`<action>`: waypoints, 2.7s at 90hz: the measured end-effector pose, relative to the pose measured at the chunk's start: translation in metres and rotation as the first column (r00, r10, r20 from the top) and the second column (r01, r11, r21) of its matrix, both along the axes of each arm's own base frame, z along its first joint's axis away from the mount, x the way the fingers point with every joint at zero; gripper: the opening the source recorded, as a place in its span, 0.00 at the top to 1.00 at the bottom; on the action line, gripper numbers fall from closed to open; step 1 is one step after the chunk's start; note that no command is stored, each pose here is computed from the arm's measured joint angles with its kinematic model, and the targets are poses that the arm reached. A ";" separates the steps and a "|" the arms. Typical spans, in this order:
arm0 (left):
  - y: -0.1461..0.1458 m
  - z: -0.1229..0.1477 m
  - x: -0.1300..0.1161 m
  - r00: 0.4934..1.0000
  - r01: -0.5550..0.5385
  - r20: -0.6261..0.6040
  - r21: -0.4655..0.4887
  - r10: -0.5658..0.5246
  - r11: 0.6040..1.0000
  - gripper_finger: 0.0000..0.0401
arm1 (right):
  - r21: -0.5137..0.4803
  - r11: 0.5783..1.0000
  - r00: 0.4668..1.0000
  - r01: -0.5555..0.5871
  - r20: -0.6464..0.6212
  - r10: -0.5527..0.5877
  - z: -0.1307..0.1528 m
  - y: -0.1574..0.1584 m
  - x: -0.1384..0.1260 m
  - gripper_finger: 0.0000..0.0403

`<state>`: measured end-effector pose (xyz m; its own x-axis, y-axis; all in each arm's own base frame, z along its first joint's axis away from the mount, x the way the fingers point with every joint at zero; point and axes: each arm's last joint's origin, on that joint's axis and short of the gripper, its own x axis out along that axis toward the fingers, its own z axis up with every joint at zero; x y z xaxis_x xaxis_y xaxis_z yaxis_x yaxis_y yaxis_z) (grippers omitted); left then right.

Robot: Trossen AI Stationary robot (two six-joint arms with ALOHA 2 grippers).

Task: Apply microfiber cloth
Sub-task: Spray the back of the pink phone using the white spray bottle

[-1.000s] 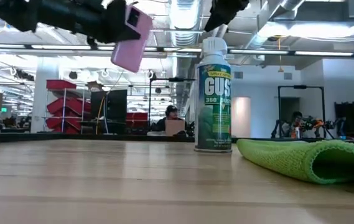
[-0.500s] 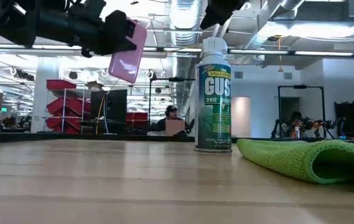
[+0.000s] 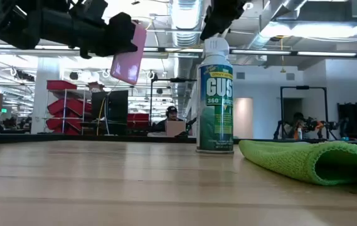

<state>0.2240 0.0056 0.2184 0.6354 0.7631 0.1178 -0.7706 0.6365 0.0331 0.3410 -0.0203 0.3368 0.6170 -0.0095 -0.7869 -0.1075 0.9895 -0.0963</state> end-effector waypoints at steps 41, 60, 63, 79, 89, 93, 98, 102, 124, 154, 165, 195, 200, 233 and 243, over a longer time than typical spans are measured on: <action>-0.003 0.001 0.000 1.000 0.009 0.011 -0.001 -0.009 1.000 1.00 | -0.005 1.000 1.000 -0.001 -0.011 0.001 -0.006 -0.003 0.005 1.00; -0.003 0.001 0.000 1.000 0.009 0.007 -0.002 -0.009 1.000 1.00 | -0.007 1.000 1.000 -0.005 -0.021 0.005 -0.009 -0.003 0.008 1.00; -0.003 0.001 0.000 1.000 0.009 0.006 -0.002 -0.009 1.000 1.00 | -0.006 1.000 1.000 -0.006 -0.020 0.006 -0.009 -0.003 0.008 1.00; -0.003 0.001 0.000 1.000 0.010 0.006 -0.002 -0.010 1.000 1.00 | 0.010 1.000 1.000 -0.013 -0.023 0.013 -0.009 -0.002 0.007 1.00; -0.003 0.001 0.000 1.000 0.010 0.009 -0.004 -0.010 1.000 1.00 | 0.012 1.000 1.000 -0.014 -0.022 0.014 -0.009 -0.002 0.007 1.00; -0.003 0.000 0.000 1.000 0.011 0.007 -0.007 -0.011 1.000 1.00 | 0.013 1.000 1.000 -0.014 -0.022 0.014 -0.009 -0.002 0.007 1.00; -0.003 -0.001 0.000 1.000 0.013 0.007 -0.017 -0.013 1.000 1.00 | 0.013 1.000 1.000 -0.014 -0.023 0.014 -0.009 -0.002 0.007 1.00; -0.003 -0.002 0.000 1.000 0.015 0.006 -0.027 -0.015 1.000 1.00 | 0.013 1.000 1.000 -0.014 -0.023 0.014 -0.009 -0.002 0.007 1.00; -0.005 -0.005 0.001 1.000 0.026 0.002 -0.049 -0.026 0.998 1.00 | 0.016 1.000 1.000 -0.012 -0.025 0.012 -0.009 -0.002 0.007 1.00; -0.006 -0.004 0.001 1.000 0.029 0.008 -0.047 -0.029 0.998 1.00 | 0.022 1.000 1.000 -0.006 -0.031 0.006 -0.010 -0.002 0.007 1.00; -0.006 -0.004 0.001 1.000 0.029 0.007 -0.047 -0.029 0.998 1.00 | 0.025 1.000 0.999 -0.004 -0.037 0.005 -0.010 -0.002 0.007 1.00; -0.006 -0.004 0.001 1.000 0.028 0.003 -0.043 -0.028 0.999 1.00 | 0.033 0.999 0.999 0.004 -0.047 -0.002 -0.011 -0.001 0.006 1.00; -0.006 -0.004 0.001 1.000 0.028 0.003 -0.043 -0.028 0.999 1.00 | 0.034 0.999 0.999 0.004 -0.050 -0.002 -0.011 -0.001 0.006 1.00; -0.006 -0.004 0.001 1.000 0.028 0.002 -0.042 -0.028 0.999 1.00 | 0.042 0.999 0.998 0.012 -0.068 -0.009 -0.014 -0.001 0.006 1.00; -0.006 -0.004 0.001 1.000 0.028 0.002 -0.042 -0.028 0.999 1.00 | 0.046 0.999 0.995 0.012 -0.101 -0.007 -0.023 -0.001 0.012 1.00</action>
